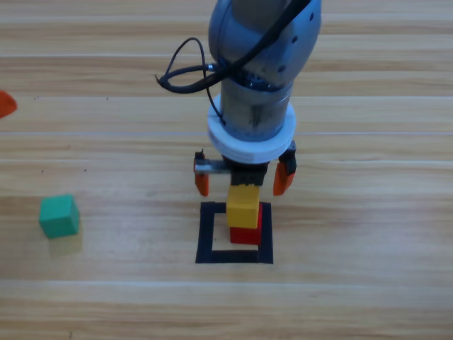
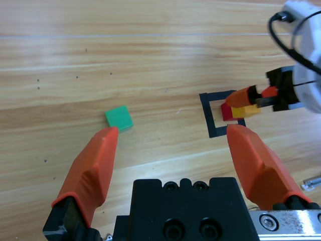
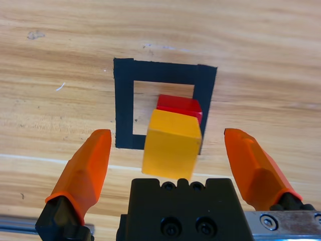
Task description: Stack the blocks in the rectangular block: red at the bottom, yellow in the middle, green on top
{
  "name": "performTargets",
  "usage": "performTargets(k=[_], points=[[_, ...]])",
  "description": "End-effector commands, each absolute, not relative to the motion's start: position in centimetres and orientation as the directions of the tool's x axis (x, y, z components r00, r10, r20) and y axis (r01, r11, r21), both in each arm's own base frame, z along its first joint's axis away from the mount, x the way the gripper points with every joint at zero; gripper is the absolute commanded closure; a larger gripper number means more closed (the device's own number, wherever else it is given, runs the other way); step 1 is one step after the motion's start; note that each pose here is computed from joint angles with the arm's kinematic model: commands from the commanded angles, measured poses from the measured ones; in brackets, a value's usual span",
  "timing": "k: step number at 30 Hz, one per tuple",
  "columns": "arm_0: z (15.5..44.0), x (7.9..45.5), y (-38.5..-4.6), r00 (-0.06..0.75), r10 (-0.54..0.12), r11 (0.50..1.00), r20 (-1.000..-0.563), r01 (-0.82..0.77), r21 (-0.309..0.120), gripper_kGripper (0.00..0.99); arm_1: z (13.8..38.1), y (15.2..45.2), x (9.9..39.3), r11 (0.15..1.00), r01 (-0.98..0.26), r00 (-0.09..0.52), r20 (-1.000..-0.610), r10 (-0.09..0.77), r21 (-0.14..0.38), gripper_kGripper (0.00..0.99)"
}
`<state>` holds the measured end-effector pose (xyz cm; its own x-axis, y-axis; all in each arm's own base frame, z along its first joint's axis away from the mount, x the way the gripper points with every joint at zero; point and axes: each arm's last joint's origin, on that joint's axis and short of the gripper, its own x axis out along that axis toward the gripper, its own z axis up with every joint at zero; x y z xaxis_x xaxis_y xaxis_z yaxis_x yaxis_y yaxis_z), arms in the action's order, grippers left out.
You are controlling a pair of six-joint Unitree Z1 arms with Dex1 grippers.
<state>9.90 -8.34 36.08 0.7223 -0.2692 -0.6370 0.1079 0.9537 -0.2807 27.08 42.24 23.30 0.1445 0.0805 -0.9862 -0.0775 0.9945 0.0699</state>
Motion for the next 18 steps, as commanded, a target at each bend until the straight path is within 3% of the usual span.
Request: performTargets(k=[1, 4, 6, 7, 8, 11, 15, 18], points=[[33.8, 15.2, -11.6, 0.619, -0.165, 0.965, -0.768, -0.061, -0.256, 0.056, 35.9, 36.7, 22.3, 0.964, -0.201, 0.318, -0.919, 0.232, 0.174, 0.000], [31.7, 18.2, -12.8, 0.533, -0.132, 0.960, -0.836, -0.142, -0.241, 0.056, 37.6, 31.6, 20.1, 0.924, -0.280, 0.387, -0.850, 0.358, 0.262, 0.000], [30.7, 19.7, -13.1, 0.488, -0.123, 0.955, -0.864, -0.178, -0.237, 0.056, 37.3, 26.9, 18.2, 0.862, -0.347, 0.438, -0.749, 0.498, 0.370, 0.000], [30.1, 20.4, -12.9, 0.461, -0.118, 0.951, -0.879, -0.201, -0.233, 0.056, 37.1, 25.3, 17.3, 0.843, -0.381, 0.453, -0.718, 0.528, 0.379, 0.000], [29.6, 21.1, -12.9, 0.443, -0.113, 0.949, -0.890, -0.218, -0.229, 0.056, 37.0, 23.8, 16.4, 0.832, -0.409, 0.467, -0.698, 0.543, 0.374, 0.000], [28.0, 23.2, -12.5, 0.382, -0.086, 0.943, -0.920, -0.268, -0.199, 0.056, 35.4, 20.2, 14.2, 0.839, -0.458, 0.482, -0.711, 0.512, 0.294, 0.000], [25.7, 25.5, -12.4, 0.304, -0.035, 0.942, -0.952, -0.309, -0.134, 0.056, 33.3, 18.2, 13.3, 0.836, -0.494, 0.499, -0.709, 0.499, 0.241, 0.000], [24.4, 26.3, -12.6, 0.268, -0.008, 0.944, -0.963, -0.317, -0.096, 0.054, 32.2, 17.4, 13.0, 0.828, -0.512, 0.513, -0.692, 0.508, 0.229, 0.000]])
